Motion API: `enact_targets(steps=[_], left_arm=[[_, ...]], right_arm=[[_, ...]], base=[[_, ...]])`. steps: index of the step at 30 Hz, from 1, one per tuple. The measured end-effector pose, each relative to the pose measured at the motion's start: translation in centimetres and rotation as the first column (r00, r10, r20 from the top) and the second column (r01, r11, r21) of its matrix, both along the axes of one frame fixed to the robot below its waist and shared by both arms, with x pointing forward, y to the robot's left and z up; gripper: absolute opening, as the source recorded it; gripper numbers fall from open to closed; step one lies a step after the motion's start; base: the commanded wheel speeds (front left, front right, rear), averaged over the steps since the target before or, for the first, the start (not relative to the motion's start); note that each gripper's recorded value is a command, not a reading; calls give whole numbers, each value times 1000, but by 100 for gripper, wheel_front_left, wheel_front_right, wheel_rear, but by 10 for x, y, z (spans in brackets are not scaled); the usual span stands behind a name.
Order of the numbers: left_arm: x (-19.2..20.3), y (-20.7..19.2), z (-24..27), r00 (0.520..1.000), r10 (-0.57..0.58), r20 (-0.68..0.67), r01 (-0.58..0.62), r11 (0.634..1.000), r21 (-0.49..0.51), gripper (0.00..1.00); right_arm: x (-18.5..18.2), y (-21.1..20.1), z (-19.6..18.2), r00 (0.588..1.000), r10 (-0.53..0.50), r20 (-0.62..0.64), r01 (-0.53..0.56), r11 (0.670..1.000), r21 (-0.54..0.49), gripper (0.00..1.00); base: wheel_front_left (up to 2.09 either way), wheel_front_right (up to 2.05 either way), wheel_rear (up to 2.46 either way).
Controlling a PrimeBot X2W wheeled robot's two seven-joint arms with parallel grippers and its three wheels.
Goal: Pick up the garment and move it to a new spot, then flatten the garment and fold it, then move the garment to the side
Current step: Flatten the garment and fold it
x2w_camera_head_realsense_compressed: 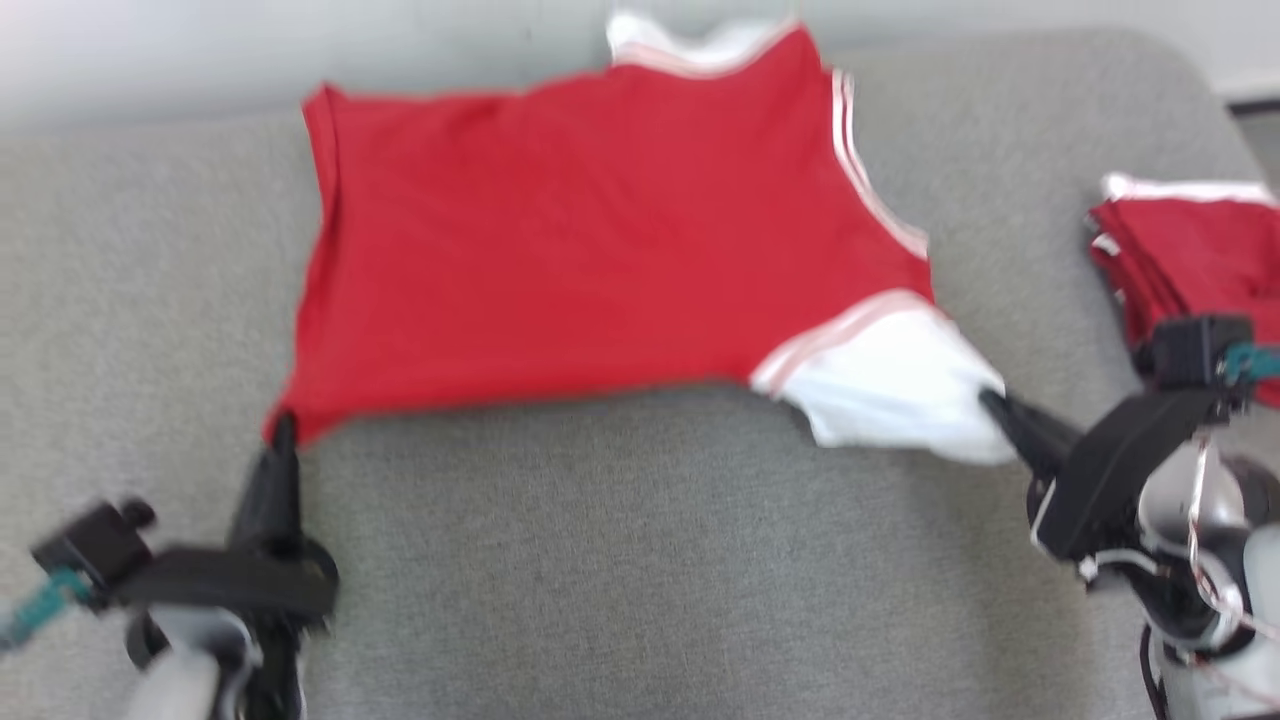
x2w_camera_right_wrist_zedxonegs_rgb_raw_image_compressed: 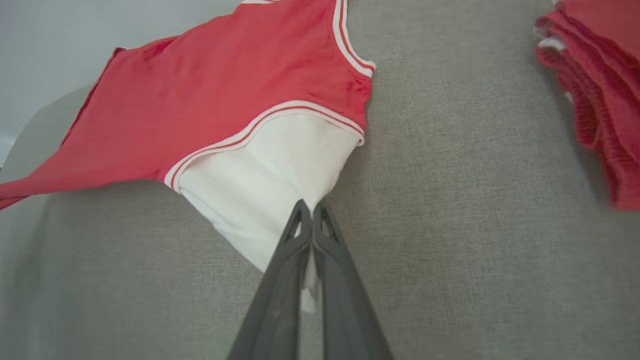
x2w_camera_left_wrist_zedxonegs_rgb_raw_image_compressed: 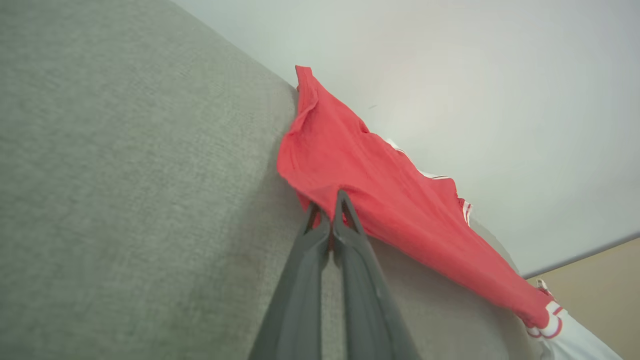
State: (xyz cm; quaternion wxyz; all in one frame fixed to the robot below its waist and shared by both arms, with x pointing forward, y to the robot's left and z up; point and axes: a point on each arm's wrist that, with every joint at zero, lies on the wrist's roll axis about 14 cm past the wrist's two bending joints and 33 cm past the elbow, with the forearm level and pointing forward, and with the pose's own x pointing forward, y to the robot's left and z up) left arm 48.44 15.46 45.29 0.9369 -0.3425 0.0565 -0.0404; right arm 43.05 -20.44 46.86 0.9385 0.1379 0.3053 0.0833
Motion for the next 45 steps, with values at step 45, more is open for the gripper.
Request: enact_targets(steps=[45], left_arm=[[-105,-17,-6,965,-144,-217,153,988,25,0]], right_arm=[[-84,-1,-14,965,48,-257,-58,998,-34,0]], base=[[0,0,0]])
